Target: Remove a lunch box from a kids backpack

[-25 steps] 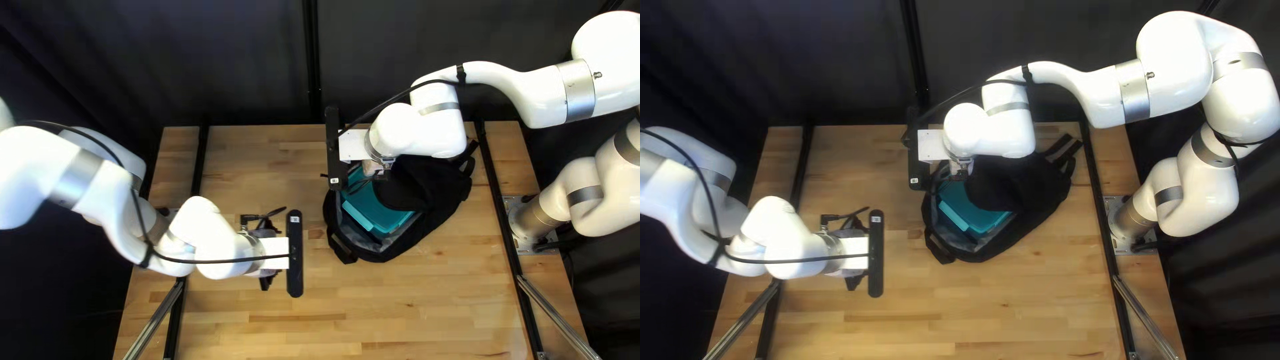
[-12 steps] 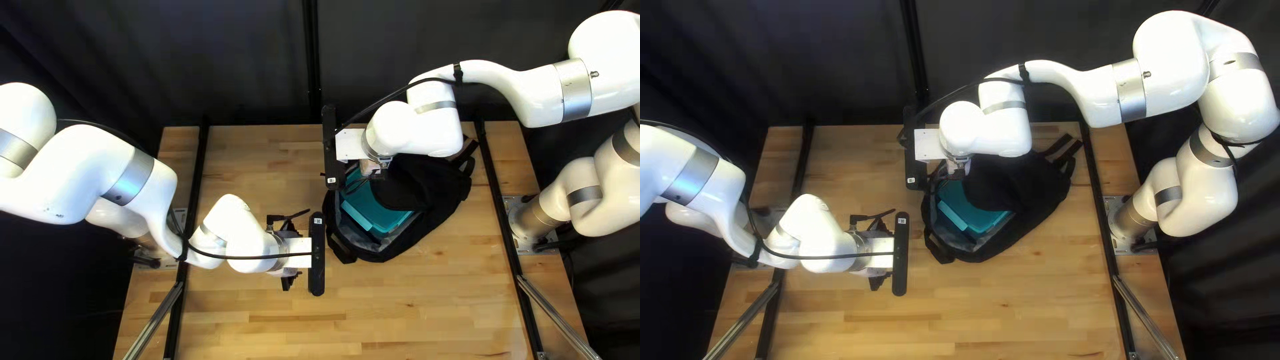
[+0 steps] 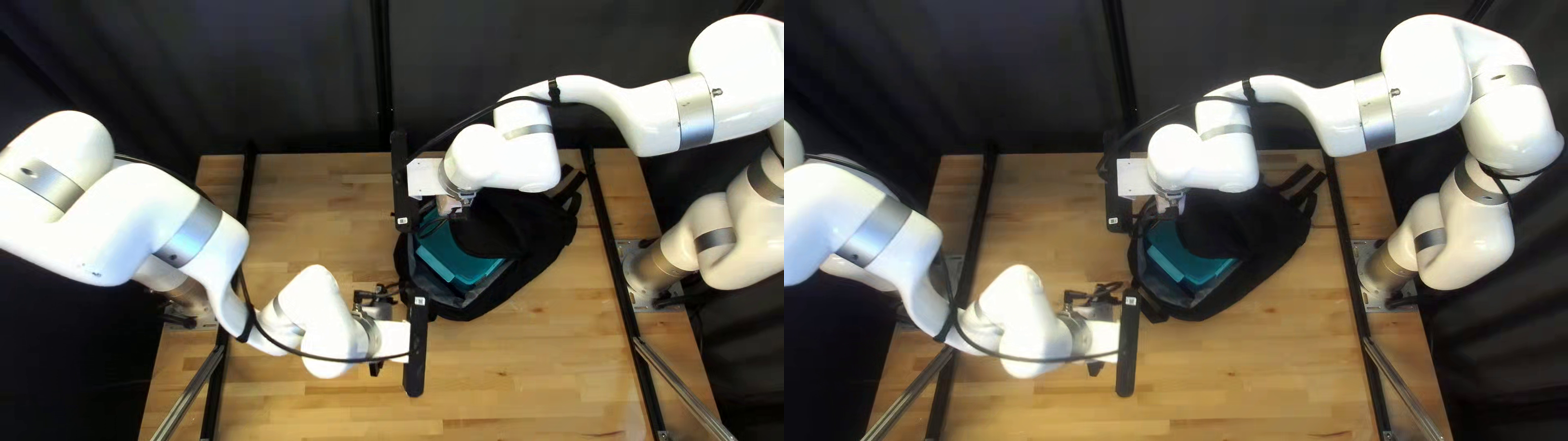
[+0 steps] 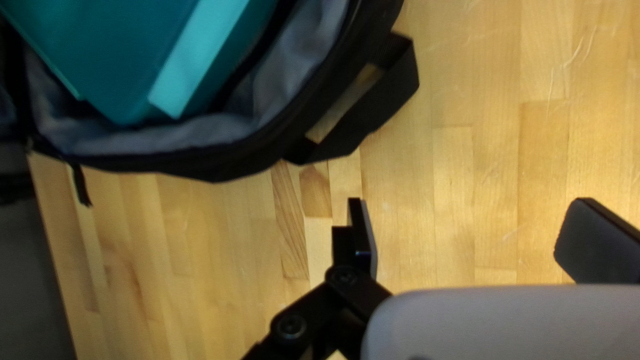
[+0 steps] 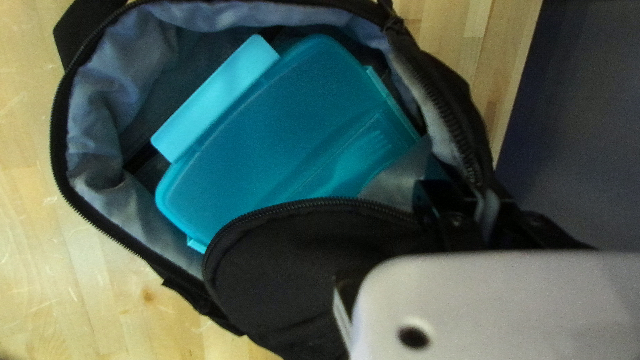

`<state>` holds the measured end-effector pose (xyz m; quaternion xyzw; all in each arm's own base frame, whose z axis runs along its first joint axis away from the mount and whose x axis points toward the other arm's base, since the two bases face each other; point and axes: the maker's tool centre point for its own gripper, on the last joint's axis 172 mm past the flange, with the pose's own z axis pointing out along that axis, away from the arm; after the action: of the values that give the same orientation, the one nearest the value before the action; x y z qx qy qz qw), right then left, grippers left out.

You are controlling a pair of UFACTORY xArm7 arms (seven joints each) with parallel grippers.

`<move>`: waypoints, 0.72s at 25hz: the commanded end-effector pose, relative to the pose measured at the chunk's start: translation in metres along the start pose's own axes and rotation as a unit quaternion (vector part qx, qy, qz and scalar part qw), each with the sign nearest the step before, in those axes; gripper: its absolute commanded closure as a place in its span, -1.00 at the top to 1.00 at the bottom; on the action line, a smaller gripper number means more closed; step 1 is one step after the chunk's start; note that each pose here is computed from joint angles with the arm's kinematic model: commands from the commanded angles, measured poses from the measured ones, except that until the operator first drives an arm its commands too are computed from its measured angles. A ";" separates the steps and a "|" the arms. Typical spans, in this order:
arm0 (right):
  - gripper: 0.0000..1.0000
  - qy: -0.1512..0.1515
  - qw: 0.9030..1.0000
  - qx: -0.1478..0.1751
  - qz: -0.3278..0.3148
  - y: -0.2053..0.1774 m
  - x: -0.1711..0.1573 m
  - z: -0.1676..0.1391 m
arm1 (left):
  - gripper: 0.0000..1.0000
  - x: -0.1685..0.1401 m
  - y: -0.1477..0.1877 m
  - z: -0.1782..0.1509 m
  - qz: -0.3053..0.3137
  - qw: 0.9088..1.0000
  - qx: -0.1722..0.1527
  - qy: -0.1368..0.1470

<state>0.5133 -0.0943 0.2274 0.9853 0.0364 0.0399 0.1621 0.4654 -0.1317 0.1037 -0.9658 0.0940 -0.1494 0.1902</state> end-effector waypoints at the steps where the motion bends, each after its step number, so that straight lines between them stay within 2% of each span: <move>1: -1.00 0.000 1.000 0.002 0.001 -0.001 0.000 0.003 | 1.00 0.012 0.000 0.013 0.008 1.000 0.005 0.020; 5: -1.00 0.001 1.000 0.004 0.000 -0.004 0.002 0.007 | 1.00 0.020 -0.015 0.023 0.013 0.999 0.006 0.030; 8: -1.00 0.001 1.000 0.005 0.000 -0.005 0.003 0.009 | 1.00 0.024 -0.030 0.015 0.016 0.999 0.012 0.032; 12: -1.00 0.000 1.000 0.007 0.000 -0.005 0.003 0.009 | 1.00 0.031 -0.052 0.009 0.015 0.999 0.025 0.025; 18: -1.00 0.001 1.000 0.008 0.000 -0.006 0.004 0.010 | 1.00 0.045 -0.070 0.021 0.011 0.999 0.036 0.021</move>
<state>0.5176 -0.0915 0.2166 0.9865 0.0363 0.0402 0.1547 0.5156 -0.0762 0.1250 -0.9541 0.1047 -0.1721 0.2215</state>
